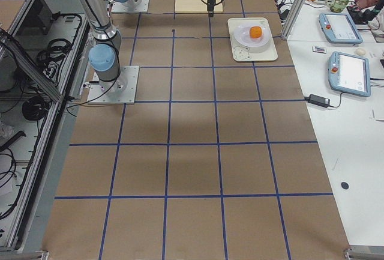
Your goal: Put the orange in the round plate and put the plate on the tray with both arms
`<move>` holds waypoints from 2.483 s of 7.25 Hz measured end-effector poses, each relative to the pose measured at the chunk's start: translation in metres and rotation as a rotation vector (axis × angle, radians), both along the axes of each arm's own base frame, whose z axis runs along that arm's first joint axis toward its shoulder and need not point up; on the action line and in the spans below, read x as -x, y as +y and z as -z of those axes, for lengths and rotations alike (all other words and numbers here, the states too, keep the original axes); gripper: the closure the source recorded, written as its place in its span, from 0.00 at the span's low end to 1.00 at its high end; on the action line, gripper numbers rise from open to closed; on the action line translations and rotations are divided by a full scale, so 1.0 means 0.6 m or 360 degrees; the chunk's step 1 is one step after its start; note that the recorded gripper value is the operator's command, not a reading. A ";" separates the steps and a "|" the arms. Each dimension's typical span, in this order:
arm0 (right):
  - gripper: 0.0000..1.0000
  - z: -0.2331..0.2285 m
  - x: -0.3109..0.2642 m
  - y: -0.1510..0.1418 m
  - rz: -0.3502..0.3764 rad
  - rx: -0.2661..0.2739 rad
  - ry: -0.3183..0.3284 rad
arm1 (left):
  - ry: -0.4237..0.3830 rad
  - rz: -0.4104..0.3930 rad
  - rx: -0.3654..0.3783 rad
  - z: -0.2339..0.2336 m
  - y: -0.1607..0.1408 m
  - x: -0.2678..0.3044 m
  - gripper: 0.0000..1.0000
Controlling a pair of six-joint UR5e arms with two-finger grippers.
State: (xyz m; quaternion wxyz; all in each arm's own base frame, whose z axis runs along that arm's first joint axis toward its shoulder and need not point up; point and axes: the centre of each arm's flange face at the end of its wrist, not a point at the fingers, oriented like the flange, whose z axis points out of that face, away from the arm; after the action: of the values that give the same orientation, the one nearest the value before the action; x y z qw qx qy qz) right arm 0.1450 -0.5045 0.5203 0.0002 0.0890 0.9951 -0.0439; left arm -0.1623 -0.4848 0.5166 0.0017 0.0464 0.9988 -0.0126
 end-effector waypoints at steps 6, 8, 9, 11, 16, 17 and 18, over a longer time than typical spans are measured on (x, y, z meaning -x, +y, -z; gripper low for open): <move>0.00 0.002 0.000 0.000 0.0010 -0.0005 0.0001 | 0.0002 -0.0001 0.0006 -0.002 -0.002 0.000 0.00; 0.00 0.004 0.000 0.000 0.0010 -0.0009 0.0000 | 0.0003 -0.0002 0.0007 -0.003 -0.003 -0.001 0.00; 0.00 0.006 0.000 0.001 0.0010 -0.0013 0.0000 | 0.0002 -0.0002 0.0008 -0.003 -0.002 -0.001 0.00; 0.00 0.008 0.002 0.000 0.0013 -0.0016 0.0001 | 0.0001 -0.0002 0.0009 -0.004 -0.002 -0.001 0.00; 0.00 0.015 0.000 0.001 0.0010 -0.0018 -0.0001 | 0.0001 -0.0002 0.0007 -0.003 -0.002 -0.001 0.00; 0.00 0.015 0.000 0.001 0.0010 -0.0018 -0.0001 | 0.0001 -0.0002 0.0007 -0.003 -0.002 -0.001 0.00; 0.00 0.015 0.000 0.001 0.0010 -0.0018 -0.0001 | 0.0001 -0.0002 0.0007 -0.003 -0.002 -0.001 0.00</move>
State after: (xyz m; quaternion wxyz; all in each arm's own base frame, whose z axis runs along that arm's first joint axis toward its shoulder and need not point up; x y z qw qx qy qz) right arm 0.1451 -0.5041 0.5112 -0.0001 0.0920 0.9950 -0.0384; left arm -0.1616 -0.4861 0.5184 0.0016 0.0457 0.9988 -0.0148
